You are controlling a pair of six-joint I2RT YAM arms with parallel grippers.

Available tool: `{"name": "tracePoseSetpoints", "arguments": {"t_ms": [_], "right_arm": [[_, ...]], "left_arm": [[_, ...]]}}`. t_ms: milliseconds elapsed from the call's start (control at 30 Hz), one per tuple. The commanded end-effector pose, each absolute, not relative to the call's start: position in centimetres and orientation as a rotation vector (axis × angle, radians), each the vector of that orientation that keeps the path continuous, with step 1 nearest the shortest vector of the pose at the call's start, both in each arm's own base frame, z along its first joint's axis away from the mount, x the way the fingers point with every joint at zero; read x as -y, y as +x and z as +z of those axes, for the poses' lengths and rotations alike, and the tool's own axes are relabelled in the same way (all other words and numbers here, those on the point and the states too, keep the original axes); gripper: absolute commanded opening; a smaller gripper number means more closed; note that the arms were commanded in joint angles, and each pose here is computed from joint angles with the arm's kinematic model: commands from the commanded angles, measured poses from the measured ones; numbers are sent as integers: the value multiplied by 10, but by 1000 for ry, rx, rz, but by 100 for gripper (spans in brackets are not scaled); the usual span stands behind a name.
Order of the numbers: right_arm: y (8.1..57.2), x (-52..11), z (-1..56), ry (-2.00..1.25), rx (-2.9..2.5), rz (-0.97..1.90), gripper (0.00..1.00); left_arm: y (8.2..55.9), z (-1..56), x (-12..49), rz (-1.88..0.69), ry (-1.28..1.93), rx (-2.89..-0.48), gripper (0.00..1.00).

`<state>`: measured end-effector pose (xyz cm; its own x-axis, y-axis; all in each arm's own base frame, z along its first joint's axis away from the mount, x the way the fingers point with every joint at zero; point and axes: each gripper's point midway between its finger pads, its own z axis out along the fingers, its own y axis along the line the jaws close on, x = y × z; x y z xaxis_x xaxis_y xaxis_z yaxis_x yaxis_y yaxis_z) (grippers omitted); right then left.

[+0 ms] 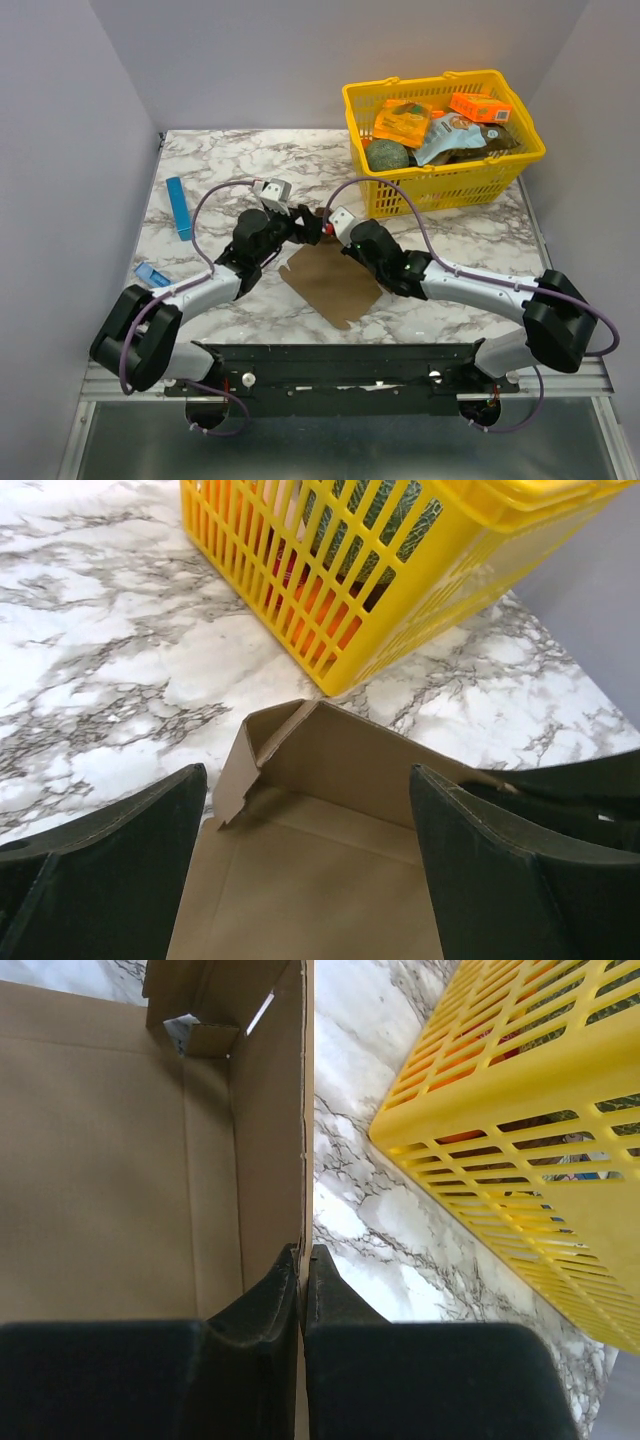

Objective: Fold the paper box

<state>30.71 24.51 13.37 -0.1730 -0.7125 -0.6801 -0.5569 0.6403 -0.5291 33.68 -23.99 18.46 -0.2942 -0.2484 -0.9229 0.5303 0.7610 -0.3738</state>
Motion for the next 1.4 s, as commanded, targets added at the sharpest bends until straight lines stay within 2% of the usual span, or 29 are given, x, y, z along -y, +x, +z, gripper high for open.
{"name": "tracePoseSetpoints", "arguments": {"t_ms": [0, 100, 400, 500, 667, 733, 933, 1067, 1100, 1200, 1367], "right_arm": [[303, -232, 110, -1087, -1902, -293, 11], [303, -234, 108, -1094, -1907, -287, 11], [302, -235, 103, -1103, -1913, -285, 11], [303, -235, 101, -1102, -1917, -288, 12], [303, -236, 104, -1090, -1911, -278, 17], [302, -236, 105, -1086, -1911, -272, 21], [302, -239, 109, -1060, -1913, -238, 34], [297, -246, 120, -1023, -1924, -154, 48], [295, -248, 122, -1006, -1931, -123, 54], [291, -255, 136, -970, -1948, -31, 63], [283, -263, 151, -919, -2030, 121, 71]], "left_arm": [[343, 192, 262, -937, 209, -1714, 93], [354, 187, 270, -946, 196, -1735, 96], [379, 188, 276, -980, 97, -1728, 97], [385, 179, 281, -998, 77, -1766, 94], [389, 160, 283, -987, 70, -1821, 79], [390, 154, 284, -980, 72, -1836, 71], [389, 145, 283, -977, 82, -1846, 55], [385, 135, 284, -982, 100, -1856, 49], [385, 134, 284, -983, 106, -1853, 49], [382, 130, 285, -994, 123, -1849, 45], [379, 125, 285, -999, 144, -1842, 41]]}}
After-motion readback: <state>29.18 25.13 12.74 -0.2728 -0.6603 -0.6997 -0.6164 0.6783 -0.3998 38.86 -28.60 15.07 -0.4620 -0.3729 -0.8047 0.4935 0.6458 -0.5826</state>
